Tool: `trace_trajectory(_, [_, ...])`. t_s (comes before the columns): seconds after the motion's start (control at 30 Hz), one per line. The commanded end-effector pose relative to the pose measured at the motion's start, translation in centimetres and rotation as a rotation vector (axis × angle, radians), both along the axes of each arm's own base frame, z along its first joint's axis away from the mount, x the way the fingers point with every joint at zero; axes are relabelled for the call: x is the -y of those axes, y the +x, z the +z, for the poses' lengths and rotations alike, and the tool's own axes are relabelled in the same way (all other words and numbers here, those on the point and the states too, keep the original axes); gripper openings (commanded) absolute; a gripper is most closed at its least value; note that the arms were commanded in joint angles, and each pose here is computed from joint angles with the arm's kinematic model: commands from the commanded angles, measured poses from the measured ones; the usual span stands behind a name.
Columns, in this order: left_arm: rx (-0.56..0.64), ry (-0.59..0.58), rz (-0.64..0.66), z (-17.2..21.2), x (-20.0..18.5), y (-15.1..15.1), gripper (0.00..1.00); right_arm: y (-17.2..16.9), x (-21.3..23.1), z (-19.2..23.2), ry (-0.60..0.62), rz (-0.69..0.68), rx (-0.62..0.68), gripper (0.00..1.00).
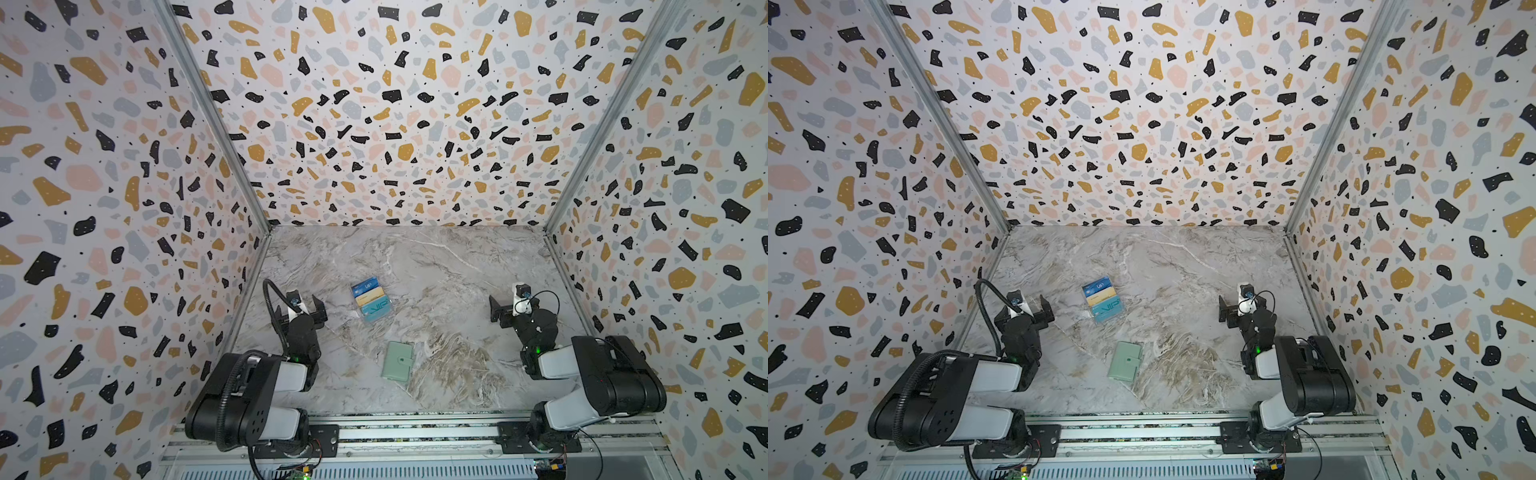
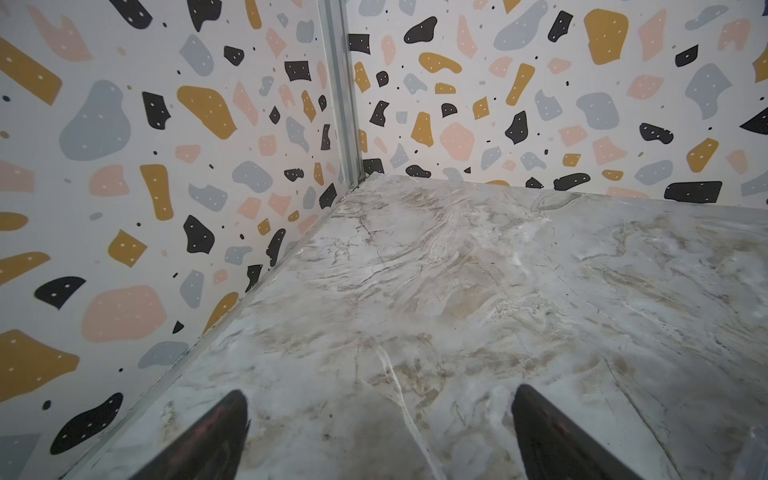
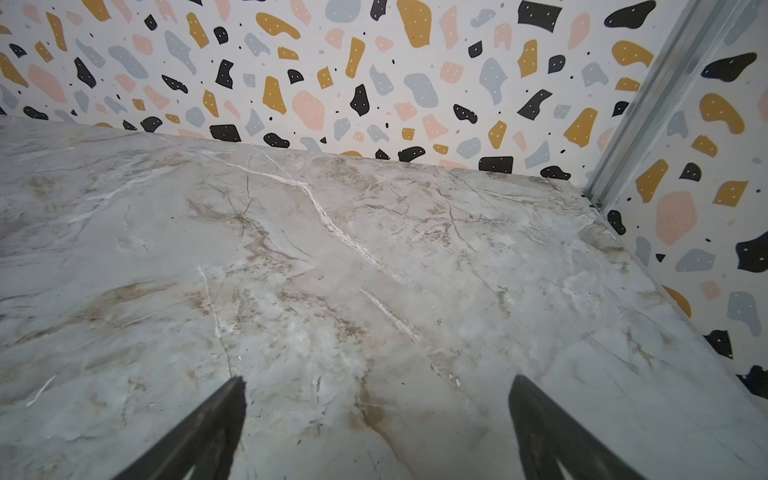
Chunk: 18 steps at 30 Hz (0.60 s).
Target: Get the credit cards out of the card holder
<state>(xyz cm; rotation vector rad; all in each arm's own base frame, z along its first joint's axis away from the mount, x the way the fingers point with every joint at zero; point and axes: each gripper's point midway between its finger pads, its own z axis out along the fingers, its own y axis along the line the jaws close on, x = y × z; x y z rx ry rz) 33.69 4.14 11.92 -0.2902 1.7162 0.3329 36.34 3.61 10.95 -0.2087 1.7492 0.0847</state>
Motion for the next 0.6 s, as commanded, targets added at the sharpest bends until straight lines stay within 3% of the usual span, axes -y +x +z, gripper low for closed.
trace_trajectory(0.0, [0.066, -0.008, 0.013, 1.61, -0.13, 0.13, 1.00, 0.43, -0.03, 1.24, -0.006, 0.003, 0.035, 0.99])
trace_trajectory(0.57, [0.066, -0.008, 0.011, 1.60, -0.11, 0.14, 1.00, 0.69, 0.44, 1.11, -0.002, -0.031, 0.025, 0.99])
